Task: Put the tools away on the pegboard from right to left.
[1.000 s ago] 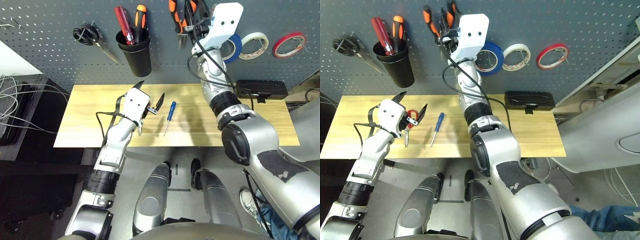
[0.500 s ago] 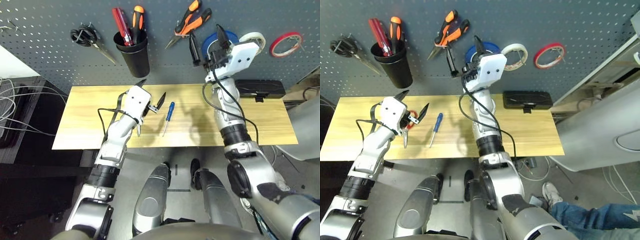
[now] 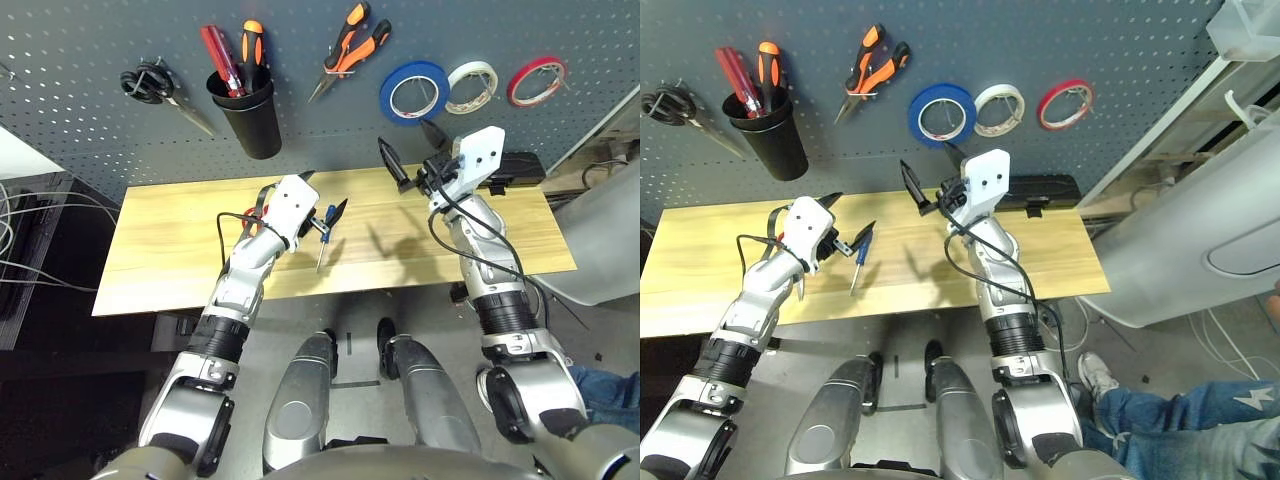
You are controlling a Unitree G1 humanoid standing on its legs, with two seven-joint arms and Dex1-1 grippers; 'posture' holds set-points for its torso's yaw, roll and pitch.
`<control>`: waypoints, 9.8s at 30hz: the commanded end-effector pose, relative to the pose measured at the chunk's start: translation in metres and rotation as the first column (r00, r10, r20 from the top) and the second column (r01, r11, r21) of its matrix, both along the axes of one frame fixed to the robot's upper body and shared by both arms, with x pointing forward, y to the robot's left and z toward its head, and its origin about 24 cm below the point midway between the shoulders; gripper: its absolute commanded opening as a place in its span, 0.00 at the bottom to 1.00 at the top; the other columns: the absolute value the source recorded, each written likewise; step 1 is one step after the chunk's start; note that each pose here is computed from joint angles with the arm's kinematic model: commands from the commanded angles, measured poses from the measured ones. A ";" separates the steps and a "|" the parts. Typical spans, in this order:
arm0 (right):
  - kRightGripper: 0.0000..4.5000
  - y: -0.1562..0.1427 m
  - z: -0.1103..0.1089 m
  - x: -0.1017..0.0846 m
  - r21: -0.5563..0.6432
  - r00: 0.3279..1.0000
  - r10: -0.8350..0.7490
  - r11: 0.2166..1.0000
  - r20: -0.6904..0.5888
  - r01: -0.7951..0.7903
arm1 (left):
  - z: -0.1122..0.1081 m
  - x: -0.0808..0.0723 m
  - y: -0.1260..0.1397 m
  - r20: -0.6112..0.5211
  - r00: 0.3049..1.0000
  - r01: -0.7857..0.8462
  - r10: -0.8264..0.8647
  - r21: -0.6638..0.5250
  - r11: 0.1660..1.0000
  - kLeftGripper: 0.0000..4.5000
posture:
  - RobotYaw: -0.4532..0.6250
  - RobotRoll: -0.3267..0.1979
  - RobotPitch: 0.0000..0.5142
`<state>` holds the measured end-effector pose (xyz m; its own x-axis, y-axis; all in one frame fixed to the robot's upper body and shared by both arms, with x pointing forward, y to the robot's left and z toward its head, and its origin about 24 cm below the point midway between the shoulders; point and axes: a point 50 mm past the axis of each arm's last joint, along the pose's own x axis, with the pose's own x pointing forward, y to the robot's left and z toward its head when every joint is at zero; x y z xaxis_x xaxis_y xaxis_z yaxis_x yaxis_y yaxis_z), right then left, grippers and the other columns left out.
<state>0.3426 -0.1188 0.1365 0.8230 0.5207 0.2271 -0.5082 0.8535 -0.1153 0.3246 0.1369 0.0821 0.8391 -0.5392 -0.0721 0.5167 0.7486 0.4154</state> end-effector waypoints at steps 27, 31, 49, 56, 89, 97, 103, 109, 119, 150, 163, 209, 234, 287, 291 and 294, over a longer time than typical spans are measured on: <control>0.99 -0.013 -0.072 -0.027 -0.141 0.890 0.011 0.987 -0.456 -0.084 | -0.081 0.025 -0.016 -0.506 0.815 -0.204 0.281 0.204 0.958 1.00 | 0.50 0.62 0.58; 1.00 -0.012 -0.071 -0.027 -0.141 0.893 0.014 0.986 -0.451 -0.086 | -0.085 0.025 -0.015 -0.519 0.792 -0.246 0.322 0.211 0.946 0.91 | 0.50 0.62 0.58; 1.00 -0.014 -0.040 -0.012 -0.142 0.925 0.166 0.964 -0.343 -0.226 | -0.046 0.028 -0.022 -0.272 0.936 -0.253 0.226 -0.072 0.965 0.10 | 0.53 0.62 0.48; 1.00 -0.009 -0.022 -0.009 -0.184 0.934 0.260 0.933 -0.245 -0.308 | 0.002 -0.003 -0.024 0.050 0.996 -0.062 0.073 -0.183 0.981 0.10 | 0.54 0.62 0.47; 1.00 0.069 0.034 0.018 -0.149 0.895 0.445 0.886 0.002 -0.440 | 0.206 0.018 0.025 0.628 0.716 -0.005 0.305 -0.433 0.902 0.10 | 0.57 0.62 0.44; 1.00 0.072 0.038 0.020 -0.137 0.897 0.441 0.890 0.019 -0.434 | 0.209 0.024 0.044 0.639 0.678 -0.070 0.363 -0.436 0.897 0.10 | 0.57 0.62 0.44; 1.00 0.071 0.037 0.021 -0.133 0.901 0.434 0.893 0.012 -0.429 | 0.193 0.025 0.051 0.587 0.707 -0.134 0.394 -0.437 0.890 0.10 | 0.57 0.62 0.45; 1.00 0.069 0.035 0.021 -0.135 0.903 0.431 0.895 0.005 -0.426 | 0.177 0.029 0.053 0.513 0.746 -0.210 0.425 -0.424 0.881 0.10 | 0.57 0.62 0.45; 1.00 0.064 0.033 0.022 -0.138 0.909 0.416 0.901 0.002 -0.412 | 0.196 0.006 0.033 0.698 0.670 -0.044 0.253 -0.303 0.952 0.68 | 0.56 0.62 0.44; 1.00 0.006 -0.024 0.013 -0.158 0.961 0.211 0.958 -0.180 -0.240 | 0.023 0.007 -0.010 0.121 0.991 0.049 -0.057 0.066 0.997 1.00 | 0.53 0.62 0.54; 1.00 0.020 -0.035 0.010 -0.155 0.923 0.239 0.943 -0.302 -0.295 | -0.047 0.016 0.041 -0.204 0.915 -0.316 0.347 0.168 0.934 1.00 | 0.52 0.62 0.59; 1.00 0.038 -0.056 -0.005 -0.200 0.869 0.250 0.911 -0.427 -0.360 | -0.109 -0.008 0.097 -0.614 0.490 -0.694 0.619 0.156 0.703 0.10 | 0.47 0.62 0.73; 1.00 0.069 -0.023 0.005 -0.192 0.879 0.392 0.873 -0.271 -0.448 | -0.024 -0.028 0.113 -0.089 0.724 -0.688 0.684 -0.164 0.707 0.02 | 0.58 0.62 0.57; 1.00 0.119 0.020 -0.009 -0.169 0.792 0.610 0.777 -0.042 -0.607 | 0.108 -0.035 0.155 0.645 0.452 -0.656 0.616 -0.229 0.720 0.02 | 0.59 0.62 0.51; 1.00 0.125 0.027 -0.011 -0.155 0.785 0.619 0.775 -0.006 -0.612 | 0.108 -0.029 0.158 0.622 0.465 -0.662 0.630 -0.229 0.714 0.02 | 0.59 0.62 0.51; 1.00 0.128 0.032 -0.011 -0.145 0.784 0.620 0.778 0.016 -0.612 | 0.108 -0.026 0.160 0.598 0.463 -0.665 0.654 -0.253 0.703 0.02 | 0.59 0.62 0.51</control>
<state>0.3340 0.0039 0.1659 0.3220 0.9362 0.1407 -0.9051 0.3480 -0.2442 0.2991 0.2910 0.1930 0.7813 0.1644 0.6021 -0.4973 0.7469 0.4414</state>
